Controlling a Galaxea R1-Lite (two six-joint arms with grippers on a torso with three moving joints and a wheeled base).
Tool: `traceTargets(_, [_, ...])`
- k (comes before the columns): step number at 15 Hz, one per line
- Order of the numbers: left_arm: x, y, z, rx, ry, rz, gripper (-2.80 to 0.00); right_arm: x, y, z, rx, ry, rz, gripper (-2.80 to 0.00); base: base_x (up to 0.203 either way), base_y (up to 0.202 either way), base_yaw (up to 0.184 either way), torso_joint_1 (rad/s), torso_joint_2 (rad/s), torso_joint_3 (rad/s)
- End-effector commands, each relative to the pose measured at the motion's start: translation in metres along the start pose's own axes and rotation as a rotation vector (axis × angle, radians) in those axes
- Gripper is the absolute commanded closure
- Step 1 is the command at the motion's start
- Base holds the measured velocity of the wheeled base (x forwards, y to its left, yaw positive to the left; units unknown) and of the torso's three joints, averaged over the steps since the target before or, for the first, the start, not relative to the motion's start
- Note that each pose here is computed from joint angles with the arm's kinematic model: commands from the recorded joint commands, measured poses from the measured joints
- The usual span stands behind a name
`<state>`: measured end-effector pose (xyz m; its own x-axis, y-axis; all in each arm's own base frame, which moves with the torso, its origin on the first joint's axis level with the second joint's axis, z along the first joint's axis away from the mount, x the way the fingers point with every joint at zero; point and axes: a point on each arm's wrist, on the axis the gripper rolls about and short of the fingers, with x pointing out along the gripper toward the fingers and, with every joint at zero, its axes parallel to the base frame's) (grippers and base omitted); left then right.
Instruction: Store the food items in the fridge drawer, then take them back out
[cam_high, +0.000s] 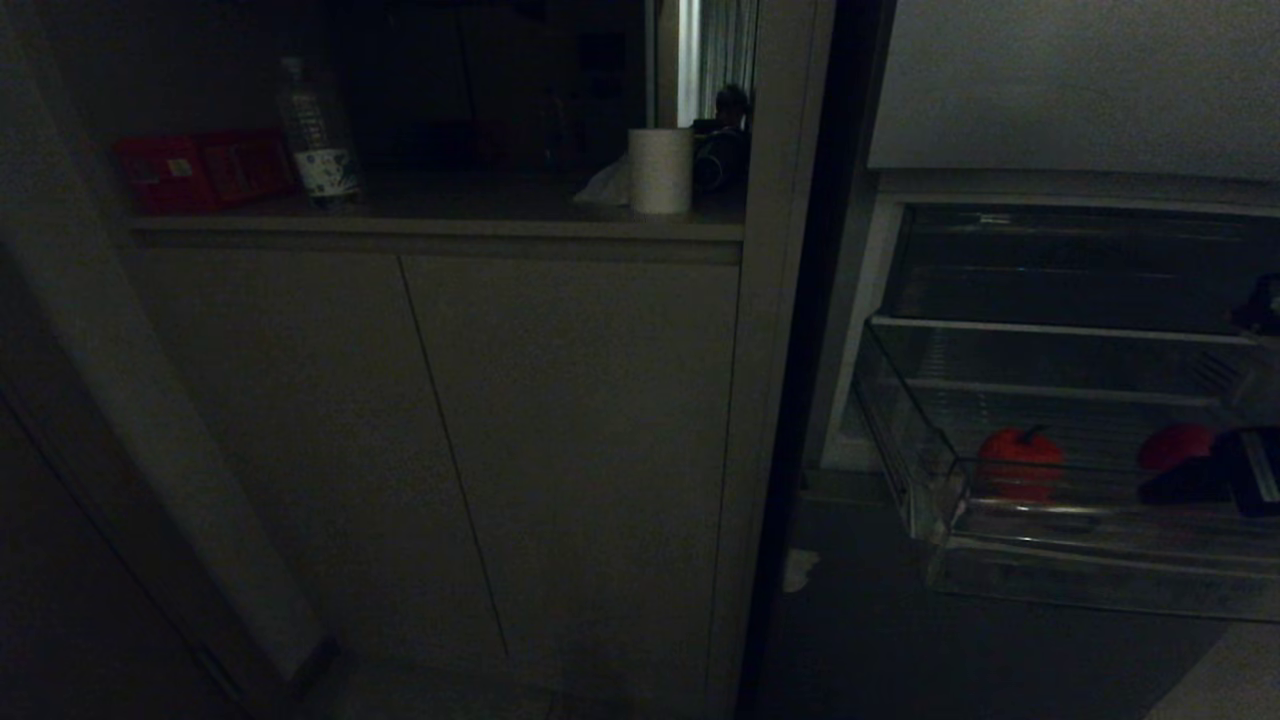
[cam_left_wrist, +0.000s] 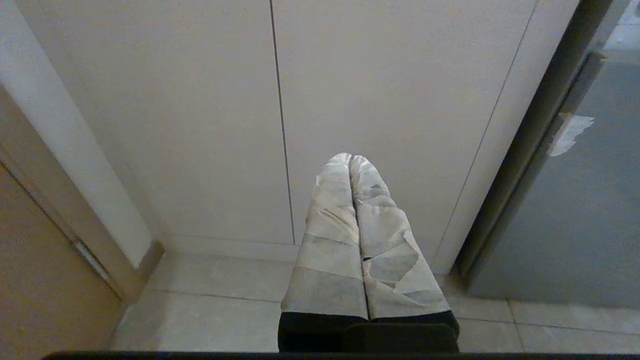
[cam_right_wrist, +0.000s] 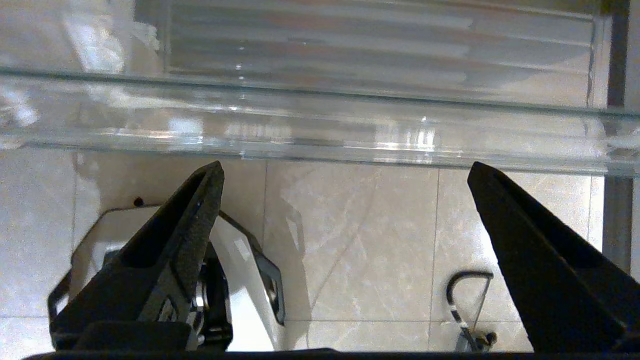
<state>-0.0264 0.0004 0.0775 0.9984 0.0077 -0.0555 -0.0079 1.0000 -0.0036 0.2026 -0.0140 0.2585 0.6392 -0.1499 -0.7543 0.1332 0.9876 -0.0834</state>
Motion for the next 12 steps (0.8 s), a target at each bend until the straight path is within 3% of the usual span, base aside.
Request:
traceTargets(1, [0.000, 0.000, 0.000, 0.000, 0.001, 0.002, 0.00, -0.008, -0.001, 0.001, 0.016, -0.038, 0.006, -2.80, 0.000, 0.000, 0.000, 0.000, 0.00, 0.000])
traceTargets(5, [0.000, 0.000, 0.000, 0.000, 0.001, 0.002, 0.00, -0.027, -0.001, 0.002, 0.023, -0.191, 0.071, -2.80, 0.000, 0.000, 0.000, 0.000, 0.00, 0.000])
traceTargets(7, [0.000, 0.000, 0.000, 0.000, 0.001, 0.002, 0.00, -0.025, 0.000, 0.007, 0.021, -0.201, 0.072, -2.80, 0.000, 0.000, 0.000, 0.000, 0.00, 0.000])
traceTargets(12, [0.000, 0.000, 0.000, 0.000, 0.001, 0.002, 0.00, 0.036, 0.011, 0.046, 0.022, -0.139, 0.077, -2.80, 0.000, 0.000, 0.000, 0.000, 0.00, 0.000])
